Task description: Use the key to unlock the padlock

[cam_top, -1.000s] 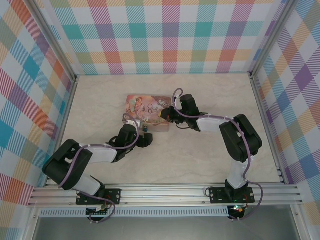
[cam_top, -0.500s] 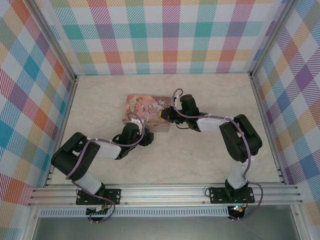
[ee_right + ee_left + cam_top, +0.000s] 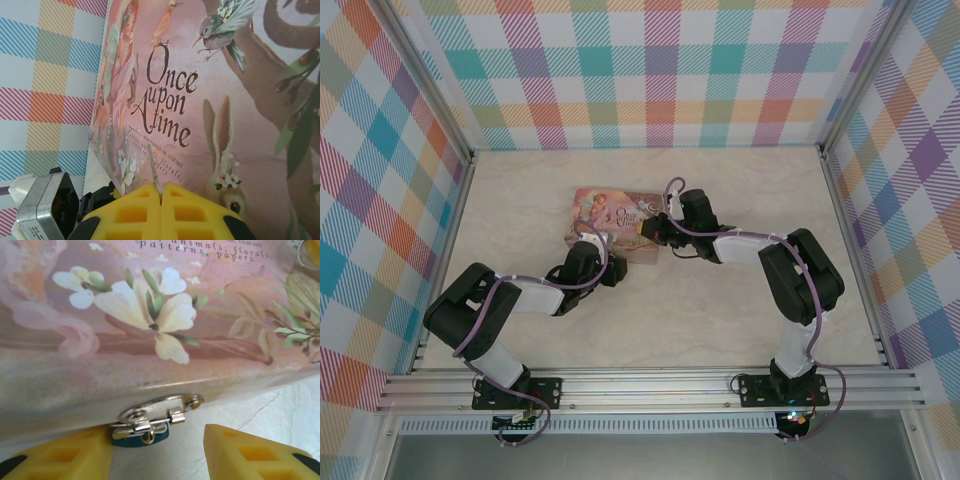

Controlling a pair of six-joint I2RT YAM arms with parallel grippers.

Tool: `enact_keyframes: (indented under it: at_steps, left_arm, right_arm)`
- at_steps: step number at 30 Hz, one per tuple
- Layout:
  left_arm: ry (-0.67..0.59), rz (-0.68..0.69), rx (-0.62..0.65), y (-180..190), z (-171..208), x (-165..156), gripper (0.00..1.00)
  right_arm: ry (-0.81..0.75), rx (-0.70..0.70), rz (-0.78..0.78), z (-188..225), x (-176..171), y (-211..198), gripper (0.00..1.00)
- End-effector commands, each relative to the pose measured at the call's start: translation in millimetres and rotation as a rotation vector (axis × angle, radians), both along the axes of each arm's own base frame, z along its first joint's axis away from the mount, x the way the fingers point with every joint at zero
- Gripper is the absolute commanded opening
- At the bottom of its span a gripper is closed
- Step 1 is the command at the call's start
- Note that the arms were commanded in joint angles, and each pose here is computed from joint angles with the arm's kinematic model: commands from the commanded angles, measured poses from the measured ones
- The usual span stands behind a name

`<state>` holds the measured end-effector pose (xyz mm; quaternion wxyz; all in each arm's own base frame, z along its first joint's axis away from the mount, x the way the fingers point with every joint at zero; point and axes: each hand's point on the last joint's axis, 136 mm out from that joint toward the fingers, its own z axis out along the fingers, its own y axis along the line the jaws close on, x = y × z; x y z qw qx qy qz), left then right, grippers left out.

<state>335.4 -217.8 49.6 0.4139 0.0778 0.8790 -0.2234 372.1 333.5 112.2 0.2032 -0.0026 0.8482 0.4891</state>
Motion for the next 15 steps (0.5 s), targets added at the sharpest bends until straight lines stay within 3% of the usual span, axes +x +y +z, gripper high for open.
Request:
enact_keyframes:
  at_steps: [1, 15]
  left_arm:
    - [-0.045, 0.005, -0.095, -13.7, 22.7, 11.1, 0.50]
    - [0.003, 0.028, -0.121, -19.1, 9.7, 9.9, 0.45]
  right_arm:
    - [0.165, -0.107, 0.032, -52.7, -33.2, -8.5, 0.00]
    - [0.162, -0.102, 0.031, -50.9, -33.4, -8.6, 0.00]
